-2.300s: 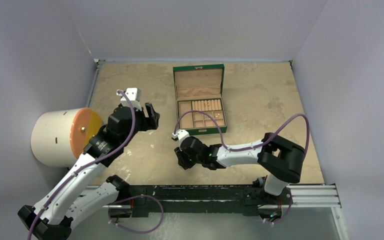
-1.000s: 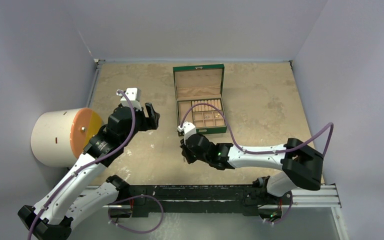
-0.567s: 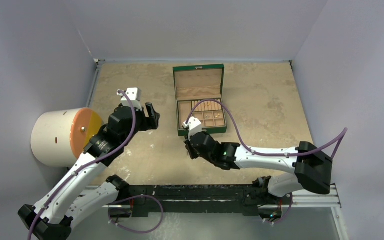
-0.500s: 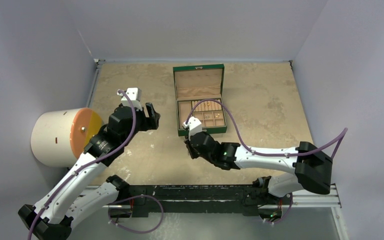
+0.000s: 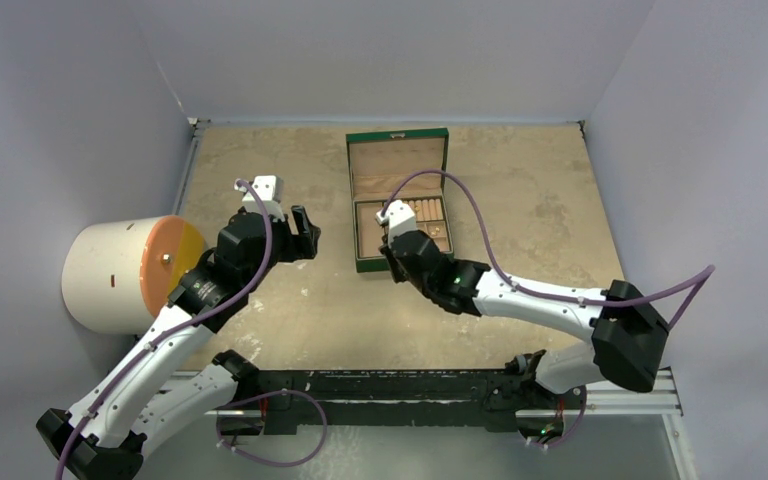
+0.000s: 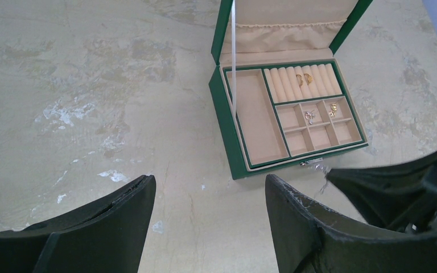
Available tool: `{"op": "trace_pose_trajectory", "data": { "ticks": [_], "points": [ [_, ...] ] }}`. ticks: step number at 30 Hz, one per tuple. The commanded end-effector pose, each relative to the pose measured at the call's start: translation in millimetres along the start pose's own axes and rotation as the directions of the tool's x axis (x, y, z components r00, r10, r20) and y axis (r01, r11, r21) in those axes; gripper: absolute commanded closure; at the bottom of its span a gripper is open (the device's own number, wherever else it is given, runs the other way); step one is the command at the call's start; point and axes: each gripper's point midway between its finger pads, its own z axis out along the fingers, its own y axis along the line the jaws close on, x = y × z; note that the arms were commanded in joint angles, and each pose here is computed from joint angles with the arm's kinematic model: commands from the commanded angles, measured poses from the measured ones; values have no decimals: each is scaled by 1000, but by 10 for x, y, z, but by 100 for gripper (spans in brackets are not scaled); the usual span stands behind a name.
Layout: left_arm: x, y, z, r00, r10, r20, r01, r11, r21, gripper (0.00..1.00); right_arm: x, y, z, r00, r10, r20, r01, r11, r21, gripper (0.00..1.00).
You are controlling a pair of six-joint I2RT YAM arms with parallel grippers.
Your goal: Organize the mixed jewelry
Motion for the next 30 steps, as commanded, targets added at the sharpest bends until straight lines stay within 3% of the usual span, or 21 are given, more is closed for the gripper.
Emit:
{"op": "trace_pose_trajectory", "data": {
  "ticks": [1,11,30],
  "points": [
    [-94,-23,-6,999,0,32,-1,1000,13,30,-493,-220,43,995,8,103,-10,1000,22,100],
    [-116,-22,-26,999,-1,40,0,1000,15,30,-662,-559,408,995,1,103,-7,998,56,100],
    [-110,-18,-20,999,2,37,-2,1000,12,30,-213,-507,613,1000,26,7,-26,999,21,100]
  ]
}}
